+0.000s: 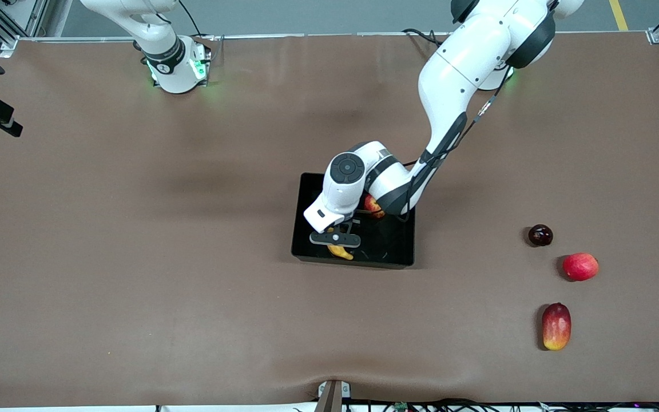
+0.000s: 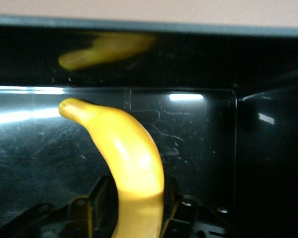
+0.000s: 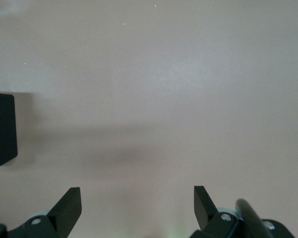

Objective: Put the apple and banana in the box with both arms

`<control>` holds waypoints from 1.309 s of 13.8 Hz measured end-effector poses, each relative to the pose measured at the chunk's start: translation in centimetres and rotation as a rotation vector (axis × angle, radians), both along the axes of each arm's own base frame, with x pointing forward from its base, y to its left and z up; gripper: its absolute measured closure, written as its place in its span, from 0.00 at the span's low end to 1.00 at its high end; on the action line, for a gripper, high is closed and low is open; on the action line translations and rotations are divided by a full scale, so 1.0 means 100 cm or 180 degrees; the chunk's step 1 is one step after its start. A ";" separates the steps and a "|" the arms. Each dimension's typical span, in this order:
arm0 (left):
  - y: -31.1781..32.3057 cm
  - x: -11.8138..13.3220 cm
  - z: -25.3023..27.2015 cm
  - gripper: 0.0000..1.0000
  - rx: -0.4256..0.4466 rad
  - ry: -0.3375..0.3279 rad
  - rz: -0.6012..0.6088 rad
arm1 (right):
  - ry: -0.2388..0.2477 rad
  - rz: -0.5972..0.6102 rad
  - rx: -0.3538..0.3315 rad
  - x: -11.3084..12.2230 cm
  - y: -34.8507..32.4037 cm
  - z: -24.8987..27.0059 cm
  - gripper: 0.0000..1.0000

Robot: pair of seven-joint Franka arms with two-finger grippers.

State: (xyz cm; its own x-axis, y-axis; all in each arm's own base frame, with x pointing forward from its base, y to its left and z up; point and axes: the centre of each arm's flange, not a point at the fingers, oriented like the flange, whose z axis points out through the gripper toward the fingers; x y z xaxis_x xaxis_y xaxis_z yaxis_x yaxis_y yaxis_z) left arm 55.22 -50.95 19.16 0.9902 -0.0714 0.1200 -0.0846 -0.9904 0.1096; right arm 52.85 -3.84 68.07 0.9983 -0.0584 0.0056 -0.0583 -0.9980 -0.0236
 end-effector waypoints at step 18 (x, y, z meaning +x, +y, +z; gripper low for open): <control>0.383 0.121 0.351 0.00 0.0213 -0.0054 0.0529 | 0.0014 -0.0024 0.0000 0.002 -0.006 -0.004 0.00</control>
